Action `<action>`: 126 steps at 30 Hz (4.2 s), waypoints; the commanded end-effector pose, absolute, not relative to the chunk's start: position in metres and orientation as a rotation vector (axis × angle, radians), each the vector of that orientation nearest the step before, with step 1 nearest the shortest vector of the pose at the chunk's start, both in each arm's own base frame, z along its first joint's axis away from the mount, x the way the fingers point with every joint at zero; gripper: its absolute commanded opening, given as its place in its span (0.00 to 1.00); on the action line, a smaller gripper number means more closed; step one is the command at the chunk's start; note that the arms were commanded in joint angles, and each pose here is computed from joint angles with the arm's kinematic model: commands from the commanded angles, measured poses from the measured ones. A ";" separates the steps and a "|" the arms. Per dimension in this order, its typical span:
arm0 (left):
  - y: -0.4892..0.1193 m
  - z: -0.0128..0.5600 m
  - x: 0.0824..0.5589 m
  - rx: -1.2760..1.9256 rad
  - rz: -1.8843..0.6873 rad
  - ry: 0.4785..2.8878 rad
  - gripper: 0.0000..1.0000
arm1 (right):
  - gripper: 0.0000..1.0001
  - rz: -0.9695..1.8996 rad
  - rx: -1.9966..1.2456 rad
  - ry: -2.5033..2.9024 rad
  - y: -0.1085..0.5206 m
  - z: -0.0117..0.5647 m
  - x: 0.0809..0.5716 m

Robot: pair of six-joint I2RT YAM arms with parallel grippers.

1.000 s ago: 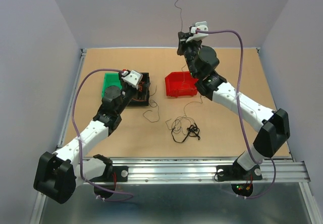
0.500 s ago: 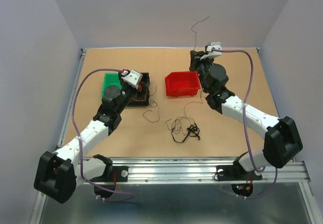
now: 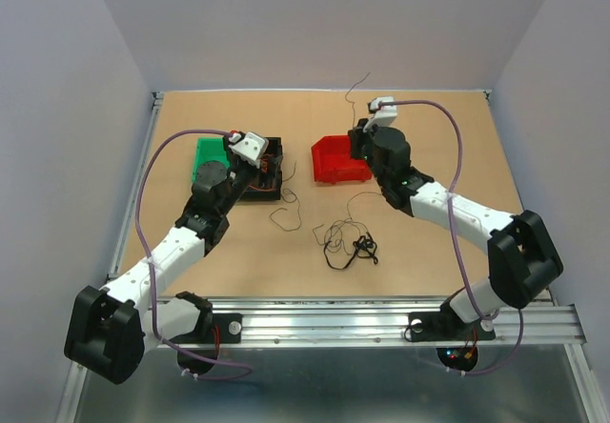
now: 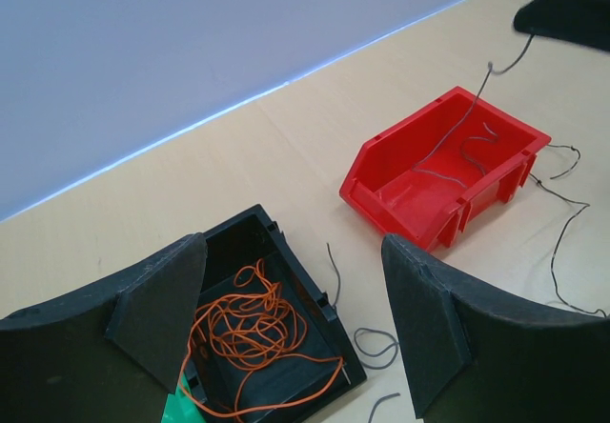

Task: Untangle the cables

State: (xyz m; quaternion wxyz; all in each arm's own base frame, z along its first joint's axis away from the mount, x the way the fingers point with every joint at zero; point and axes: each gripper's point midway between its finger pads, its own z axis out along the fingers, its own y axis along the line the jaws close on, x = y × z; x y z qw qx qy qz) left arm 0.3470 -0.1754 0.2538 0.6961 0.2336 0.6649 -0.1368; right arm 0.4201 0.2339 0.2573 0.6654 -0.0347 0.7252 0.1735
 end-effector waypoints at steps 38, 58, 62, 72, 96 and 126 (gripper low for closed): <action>-0.184 0.277 0.350 0.560 -0.328 1.408 0.85 | 0.01 0.180 -0.801 2.296 0.232 0.134 0.462; -0.188 0.271 0.352 0.593 -0.331 1.423 0.85 | 0.04 0.239 -0.713 2.608 0.219 0.050 0.467; -0.189 0.269 0.352 0.601 -0.332 1.428 0.85 | 0.04 0.246 -0.701 2.618 0.222 0.042 0.472; -0.190 0.267 0.353 0.612 -0.332 1.434 0.85 | 0.21 0.281 -0.644 2.486 0.228 0.106 0.479; -0.193 0.262 0.355 0.630 -0.337 1.445 0.84 | 0.38 0.280 -0.505 2.372 0.220 0.169 0.463; -0.164 0.282 0.362 0.467 -0.277 1.437 0.84 | 0.78 0.547 -0.709 2.190 0.352 0.126 0.351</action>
